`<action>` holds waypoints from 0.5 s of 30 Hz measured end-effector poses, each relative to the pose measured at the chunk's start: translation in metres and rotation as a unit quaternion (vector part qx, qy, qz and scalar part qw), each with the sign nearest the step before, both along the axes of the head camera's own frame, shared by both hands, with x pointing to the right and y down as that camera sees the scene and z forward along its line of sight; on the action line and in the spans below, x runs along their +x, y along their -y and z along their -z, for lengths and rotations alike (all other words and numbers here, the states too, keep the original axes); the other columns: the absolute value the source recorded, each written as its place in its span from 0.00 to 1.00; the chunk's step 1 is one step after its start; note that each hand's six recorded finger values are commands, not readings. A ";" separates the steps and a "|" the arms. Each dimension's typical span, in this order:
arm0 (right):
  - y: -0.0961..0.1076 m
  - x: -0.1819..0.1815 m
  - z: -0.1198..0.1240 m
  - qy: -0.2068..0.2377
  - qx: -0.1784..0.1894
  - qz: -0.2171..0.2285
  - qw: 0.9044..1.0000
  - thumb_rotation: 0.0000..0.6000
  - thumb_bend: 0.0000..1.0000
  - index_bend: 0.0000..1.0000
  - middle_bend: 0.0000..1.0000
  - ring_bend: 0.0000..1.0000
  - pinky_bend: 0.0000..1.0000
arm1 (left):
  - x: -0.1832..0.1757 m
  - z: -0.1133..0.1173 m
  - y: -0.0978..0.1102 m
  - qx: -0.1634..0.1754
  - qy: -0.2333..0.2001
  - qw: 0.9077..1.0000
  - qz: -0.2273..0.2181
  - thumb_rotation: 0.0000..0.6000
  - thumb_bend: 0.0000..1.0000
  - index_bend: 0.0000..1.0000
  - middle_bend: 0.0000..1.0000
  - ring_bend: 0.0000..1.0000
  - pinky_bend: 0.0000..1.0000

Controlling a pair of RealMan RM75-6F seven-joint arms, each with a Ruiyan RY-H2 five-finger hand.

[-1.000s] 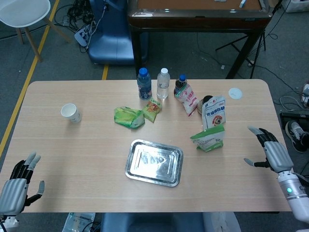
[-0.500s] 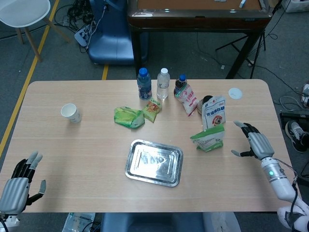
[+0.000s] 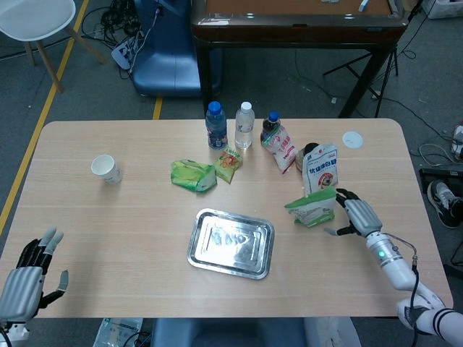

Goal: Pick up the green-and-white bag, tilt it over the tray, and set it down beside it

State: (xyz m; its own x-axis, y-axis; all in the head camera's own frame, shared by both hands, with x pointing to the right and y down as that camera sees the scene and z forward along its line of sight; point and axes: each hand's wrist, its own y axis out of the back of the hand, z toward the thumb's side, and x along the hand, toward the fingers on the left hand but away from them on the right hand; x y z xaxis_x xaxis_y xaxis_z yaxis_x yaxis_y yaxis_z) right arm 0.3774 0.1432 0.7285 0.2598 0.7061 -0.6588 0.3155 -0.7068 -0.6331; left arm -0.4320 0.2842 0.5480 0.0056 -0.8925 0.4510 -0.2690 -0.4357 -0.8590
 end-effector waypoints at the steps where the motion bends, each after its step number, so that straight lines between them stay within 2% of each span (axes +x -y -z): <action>1: -0.003 0.000 0.000 0.000 -0.001 0.001 1.000 1.00 0.08 0.19 0.31 0.10 0.09 | 0.000 0.000 0.000 -0.001 0.000 1.000 0.000 1.00 0.47 0.01 0.00 0.06 0.02; 10: -0.025 0.015 0.008 -0.008 0.005 -0.006 1.000 1.00 0.08 0.19 0.31 0.10 0.09 | 0.002 -0.003 0.000 -0.001 -0.005 1.000 -0.003 1.00 0.47 0.01 0.00 0.06 0.02; 15: -0.026 0.024 0.005 -0.019 0.005 -0.027 0.999 1.00 0.08 0.19 0.31 0.10 0.09 | 0.004 -0.005 0.001 -0.003 -0.009 1.000 -0.007 1.00 0.47 0.01 0.00 0.06 0.02</action>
